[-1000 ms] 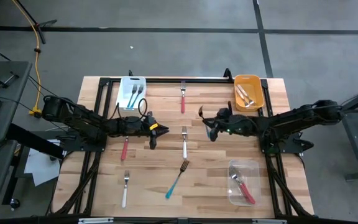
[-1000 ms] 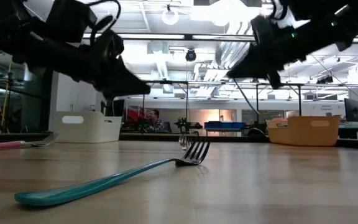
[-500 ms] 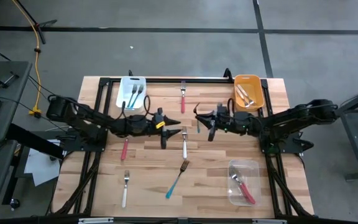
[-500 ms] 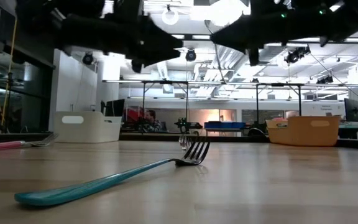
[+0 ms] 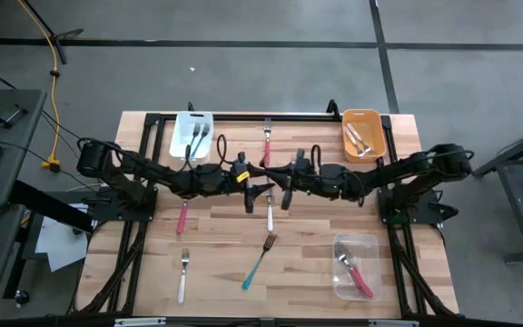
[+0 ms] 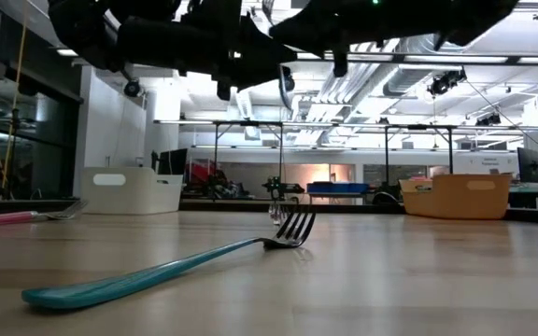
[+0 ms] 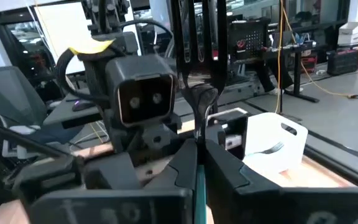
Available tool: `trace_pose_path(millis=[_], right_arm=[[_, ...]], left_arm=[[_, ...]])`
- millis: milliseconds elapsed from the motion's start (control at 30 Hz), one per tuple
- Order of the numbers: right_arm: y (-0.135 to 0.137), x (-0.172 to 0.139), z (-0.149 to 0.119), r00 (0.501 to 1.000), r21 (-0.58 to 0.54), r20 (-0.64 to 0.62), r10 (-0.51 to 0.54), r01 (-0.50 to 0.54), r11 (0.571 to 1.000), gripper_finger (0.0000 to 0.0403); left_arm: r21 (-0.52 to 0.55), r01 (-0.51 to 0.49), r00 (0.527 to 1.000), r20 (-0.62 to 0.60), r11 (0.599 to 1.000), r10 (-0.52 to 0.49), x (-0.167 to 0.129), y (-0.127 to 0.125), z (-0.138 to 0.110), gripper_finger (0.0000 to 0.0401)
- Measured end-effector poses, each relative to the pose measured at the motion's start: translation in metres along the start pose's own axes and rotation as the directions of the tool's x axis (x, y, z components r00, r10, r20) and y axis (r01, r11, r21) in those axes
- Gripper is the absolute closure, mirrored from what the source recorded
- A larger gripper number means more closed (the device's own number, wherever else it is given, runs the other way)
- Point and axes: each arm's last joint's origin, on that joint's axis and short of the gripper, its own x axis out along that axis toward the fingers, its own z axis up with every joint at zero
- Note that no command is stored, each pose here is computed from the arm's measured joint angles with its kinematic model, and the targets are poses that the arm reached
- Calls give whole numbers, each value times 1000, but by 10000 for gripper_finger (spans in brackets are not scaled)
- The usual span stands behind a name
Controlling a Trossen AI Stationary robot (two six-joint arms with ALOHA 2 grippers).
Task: Sort silverware by color (type)
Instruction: Put the top blue fork into the white bin
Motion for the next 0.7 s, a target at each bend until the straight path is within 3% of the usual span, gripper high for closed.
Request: trace_pose_path(millis=[200,433,567,700], right_arm=[[3,7,4,1000,-32,8,1,-1,999,393],[2,7,2,999,-73,-12,-53,52,996,393],[1,8,2,998,-120,-20,-61,58,991,385],[-1,8,1,993,-172,-16,-119,115,978,343]], left_arm=[[2,2,1000,20,1000,-2,0,0,2,255],[85,-56,998,31,995,53,-1,-4,2,383],[88,-88,996,15,992,87,-2,-1,2,391],[102,-119,992,-39,988,124,-4,9,4,398]])
